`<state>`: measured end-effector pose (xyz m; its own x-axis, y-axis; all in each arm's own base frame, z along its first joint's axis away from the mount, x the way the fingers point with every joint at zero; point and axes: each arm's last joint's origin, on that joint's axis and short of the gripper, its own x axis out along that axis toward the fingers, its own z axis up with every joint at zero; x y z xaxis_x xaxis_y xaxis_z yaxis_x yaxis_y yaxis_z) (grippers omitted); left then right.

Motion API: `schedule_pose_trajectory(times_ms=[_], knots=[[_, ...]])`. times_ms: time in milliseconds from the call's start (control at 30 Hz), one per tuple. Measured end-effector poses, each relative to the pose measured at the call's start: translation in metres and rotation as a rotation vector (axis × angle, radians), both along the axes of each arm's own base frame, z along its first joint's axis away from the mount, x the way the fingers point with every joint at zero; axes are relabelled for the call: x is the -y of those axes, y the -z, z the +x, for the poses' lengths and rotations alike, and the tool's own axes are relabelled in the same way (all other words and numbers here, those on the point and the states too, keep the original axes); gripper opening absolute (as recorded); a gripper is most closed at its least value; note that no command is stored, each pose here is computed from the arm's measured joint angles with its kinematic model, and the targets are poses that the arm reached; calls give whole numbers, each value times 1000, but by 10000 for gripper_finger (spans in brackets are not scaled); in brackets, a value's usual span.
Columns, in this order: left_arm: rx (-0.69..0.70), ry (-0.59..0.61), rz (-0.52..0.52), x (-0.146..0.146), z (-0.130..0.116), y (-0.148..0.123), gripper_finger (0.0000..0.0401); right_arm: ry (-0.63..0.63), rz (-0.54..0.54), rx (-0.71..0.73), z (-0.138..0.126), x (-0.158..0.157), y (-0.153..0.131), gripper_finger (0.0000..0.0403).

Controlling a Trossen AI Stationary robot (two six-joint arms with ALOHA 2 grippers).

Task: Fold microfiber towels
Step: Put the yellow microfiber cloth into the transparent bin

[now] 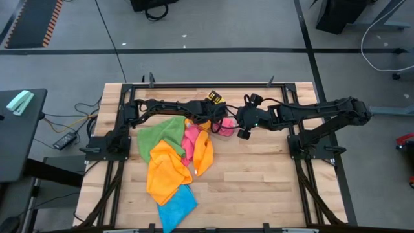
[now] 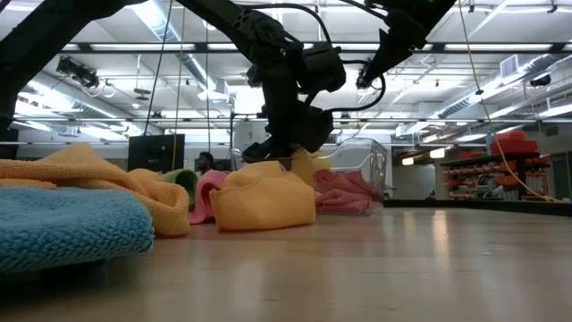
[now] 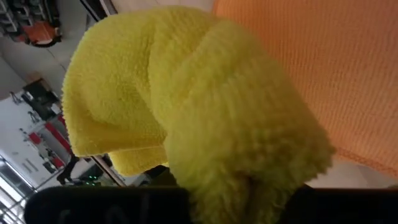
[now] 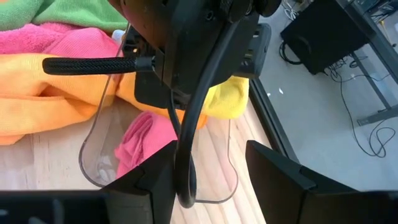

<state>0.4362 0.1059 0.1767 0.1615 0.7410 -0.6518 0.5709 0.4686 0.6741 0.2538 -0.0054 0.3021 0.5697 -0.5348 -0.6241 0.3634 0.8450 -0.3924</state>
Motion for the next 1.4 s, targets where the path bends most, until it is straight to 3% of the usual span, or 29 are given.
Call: schedule_pose_trajectory(times_ms=[767,1167,1400], knots=[[-394,244,8,9,-11,5,47,-6,-4,-11,0,0,0,193],[-392,242,0,8,-11,5,75,-4,-6,-8,0,0,0,193],[-352,204,-11,7,-11,3,135,-3,-8,-8,0,0,0,193]])
